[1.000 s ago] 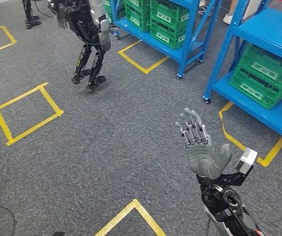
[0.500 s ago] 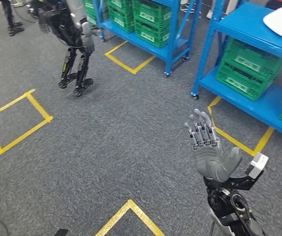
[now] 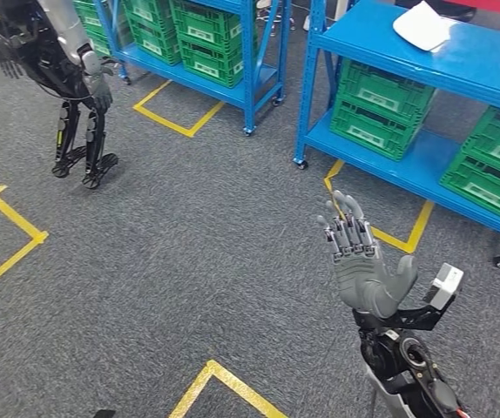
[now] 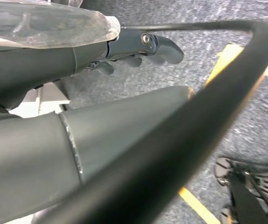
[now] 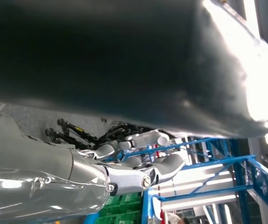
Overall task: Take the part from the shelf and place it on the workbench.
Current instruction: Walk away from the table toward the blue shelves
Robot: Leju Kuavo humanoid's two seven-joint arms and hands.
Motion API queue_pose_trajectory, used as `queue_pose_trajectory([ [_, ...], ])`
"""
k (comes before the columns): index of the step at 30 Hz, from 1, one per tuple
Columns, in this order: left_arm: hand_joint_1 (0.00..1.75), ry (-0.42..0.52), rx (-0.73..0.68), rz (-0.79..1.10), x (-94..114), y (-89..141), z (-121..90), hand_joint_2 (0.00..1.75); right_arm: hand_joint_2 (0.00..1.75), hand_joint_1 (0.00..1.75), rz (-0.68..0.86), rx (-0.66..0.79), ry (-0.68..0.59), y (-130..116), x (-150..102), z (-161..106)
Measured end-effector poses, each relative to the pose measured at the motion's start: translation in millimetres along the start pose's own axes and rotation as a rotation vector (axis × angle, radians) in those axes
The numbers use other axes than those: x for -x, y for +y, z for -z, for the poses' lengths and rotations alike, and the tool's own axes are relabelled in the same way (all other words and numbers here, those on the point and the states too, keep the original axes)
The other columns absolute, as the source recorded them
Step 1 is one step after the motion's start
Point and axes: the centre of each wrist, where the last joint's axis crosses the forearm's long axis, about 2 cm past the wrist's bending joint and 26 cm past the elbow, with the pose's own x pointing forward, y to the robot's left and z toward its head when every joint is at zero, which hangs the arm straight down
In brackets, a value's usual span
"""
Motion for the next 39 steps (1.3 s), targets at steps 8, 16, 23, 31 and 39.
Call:
queue_pose_trajectory([
  [8,0.00,0.001,0.002,0.003,2,-1,0,0.00,0.00,0.00,0.000,0.013,0.001,-1,0,-4],
  [16,0.00,0.001,0.004,-0.002,0,-1,0,0.00,0.00,0.00,0.005,0.009,-0.005,-2,0,-4],
  [23,0.00,0.005,0.005,-0.001,2,-2,0,0.00,0.00,0.00,0.005,0.007,-0.005,-2,0,-4],
  [31,0.00,0.003,0.003,-0.006,0,0,0,0.00,0.00,0.00,-0.100,0.039,0.042,-6,-1,-4],
  [39,0.00,0.009,0.010,-0.021,2,-3,0,0.00,0.00,0.00,-0.548,0.292,0.439,-64,24,-50],
])
